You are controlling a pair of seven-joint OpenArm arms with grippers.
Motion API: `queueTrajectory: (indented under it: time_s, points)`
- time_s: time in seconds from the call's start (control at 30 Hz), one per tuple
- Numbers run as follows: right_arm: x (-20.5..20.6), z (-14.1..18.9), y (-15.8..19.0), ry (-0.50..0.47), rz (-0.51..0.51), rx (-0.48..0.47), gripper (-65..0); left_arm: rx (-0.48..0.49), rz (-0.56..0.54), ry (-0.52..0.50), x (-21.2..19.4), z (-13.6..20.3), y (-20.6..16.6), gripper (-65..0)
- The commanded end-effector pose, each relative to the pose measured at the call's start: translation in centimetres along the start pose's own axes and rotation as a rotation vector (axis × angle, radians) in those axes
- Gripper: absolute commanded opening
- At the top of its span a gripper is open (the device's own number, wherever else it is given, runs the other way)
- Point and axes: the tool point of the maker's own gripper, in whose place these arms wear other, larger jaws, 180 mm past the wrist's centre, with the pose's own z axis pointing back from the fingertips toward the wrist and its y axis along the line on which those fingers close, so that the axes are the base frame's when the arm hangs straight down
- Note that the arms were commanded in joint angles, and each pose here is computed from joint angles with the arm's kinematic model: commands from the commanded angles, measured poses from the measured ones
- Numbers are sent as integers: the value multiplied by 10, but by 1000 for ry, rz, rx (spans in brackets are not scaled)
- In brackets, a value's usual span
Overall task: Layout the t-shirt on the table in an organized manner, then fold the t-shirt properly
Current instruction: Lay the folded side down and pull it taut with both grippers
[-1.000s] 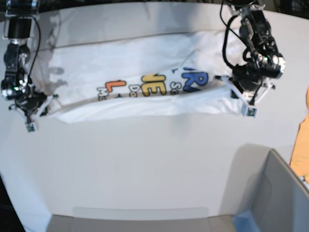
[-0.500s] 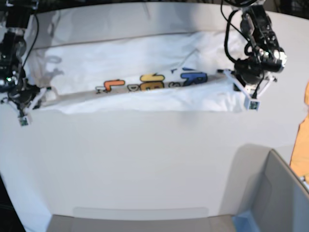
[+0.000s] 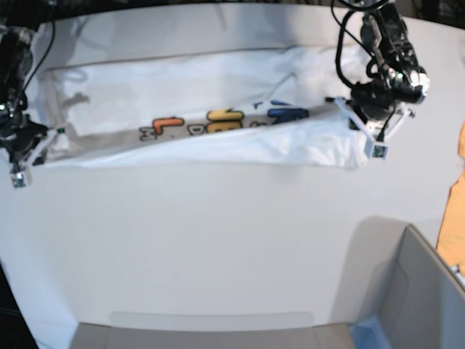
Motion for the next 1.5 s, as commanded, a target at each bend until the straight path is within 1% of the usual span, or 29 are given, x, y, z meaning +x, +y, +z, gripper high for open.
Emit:
queueTrajectory:
  time_s: [0.0, 0.17, 0.23, 0.33, 0.43, 0.57, 0.63, 0.73, 0.8, 0.87, 0.93, 0.97, 1.07, 1.2, 1.3, 1.37, 1.47]
  points:
    - [14, 6, -10, -41, 18, -25, -650, 14, -7, -45, 12, 6, 4, -650]
    - [33, 1, -17, -73, 4, -30, -650, 13, -8, -46, 13, 6, 3, -650]
    - [39, -8, -19, -69, -5, -23, -650, 12, -8, -47, 13, 6, 3, -650]
    - [50, -19, -31, -68, -11, -26, -650, 12, -8, -47, 13, 6, 3, -650]
    - [64, -33, -38, -83, -10, -18, -650, 13, -9, -45, 12, 6, 3, -650]
    - [79, -55, -40, -89, 5, 2, -650, 13, -9, -45, 12, 6, 3, -650]
    - [83, -64, -40, -109, 7, 10, -650, 13, -9, -45, 12, 6, 3, -650]
    - [90, -70, -54, -152, 20, -29, -650, 13, -10, -39, 10, 6, 4, -650]
    - [93, -71, -62, -146, 48, -69, -650, 13, -10, -30, 6, 6, 4, -650]
    - [92, -70, -66, -123, 76, -94, -650, 13, -10, -28, 5, 5, 3, -650]
    - [87, -70, -64, -107, 87, -93, -650, 13, -10, -28, 5, 5, 3, -650]
    - [78, -72, -63, -91, 87, -90, -650, 13, -10, -28, 5, 5, 3, -650]
    - [59, -69, -49, -72, 124, -72, -650, 13, -10, -28, 5, 5, 3, -650]
    - [42, -57, -26, -76, 193, -47, -650, 13, -10, -28, 5, 5, 3, -650]
    - [28, -44, -34, -43, 156, -75, -650, 13, -10, -28, 5, 5, 3, -650]
    - [27, -36, -38, -53, 110, -87, -650, 13, -10, -30, 6, 6, 4, -650]
    - [11, -32, -38, -40, 78, -73, -650, 13, -10, -31, 6, 6, 4, -650]
